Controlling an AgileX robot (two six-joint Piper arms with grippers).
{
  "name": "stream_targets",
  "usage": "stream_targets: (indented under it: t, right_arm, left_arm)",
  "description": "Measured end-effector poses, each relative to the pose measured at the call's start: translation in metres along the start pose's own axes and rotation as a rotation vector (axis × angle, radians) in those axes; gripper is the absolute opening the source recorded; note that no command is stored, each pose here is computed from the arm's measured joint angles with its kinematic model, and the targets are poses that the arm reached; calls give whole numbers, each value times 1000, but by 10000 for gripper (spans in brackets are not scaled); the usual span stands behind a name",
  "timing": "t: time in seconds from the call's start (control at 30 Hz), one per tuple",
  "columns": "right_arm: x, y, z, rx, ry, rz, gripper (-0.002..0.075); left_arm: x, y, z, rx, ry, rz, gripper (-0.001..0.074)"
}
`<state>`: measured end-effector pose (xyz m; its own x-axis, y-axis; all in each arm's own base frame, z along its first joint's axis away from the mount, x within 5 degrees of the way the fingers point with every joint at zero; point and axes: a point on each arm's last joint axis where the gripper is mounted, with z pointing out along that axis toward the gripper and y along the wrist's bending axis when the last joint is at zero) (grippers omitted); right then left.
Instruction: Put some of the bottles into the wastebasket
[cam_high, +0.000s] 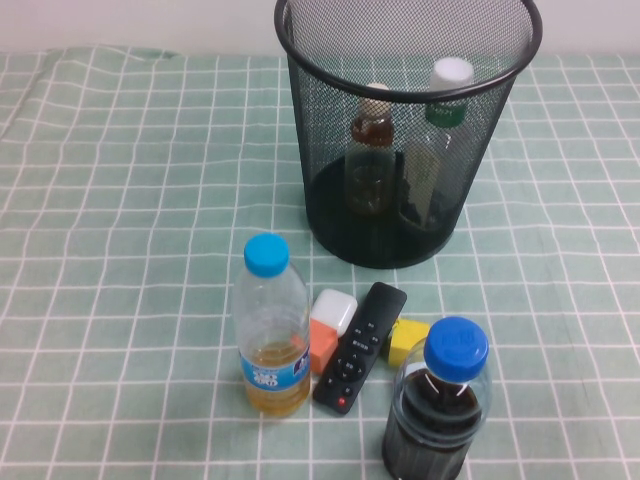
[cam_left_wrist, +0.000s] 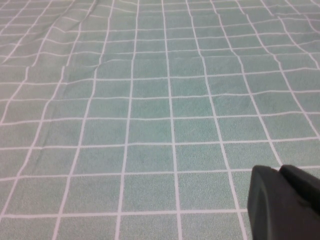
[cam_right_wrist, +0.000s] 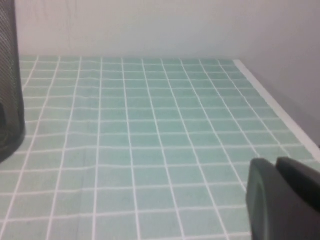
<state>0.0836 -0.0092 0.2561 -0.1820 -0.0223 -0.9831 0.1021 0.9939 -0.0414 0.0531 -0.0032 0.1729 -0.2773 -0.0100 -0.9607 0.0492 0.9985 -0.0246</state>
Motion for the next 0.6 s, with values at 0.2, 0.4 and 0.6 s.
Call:
stream_targets:
  t: [0.2,0.4,0.6]
  right_arm:
    - [67,2,-10,21,-35,86,-8]
    - [77,3,-15,20,-14,76,-8]
    - [88,4,-15,15,103,53,-8]
  left_arm:
    - [0,0,0,0,0,0,-4]
    - [0,0,0,0,0,0,-4]
    - [0,0,0,0,0,0,-4]
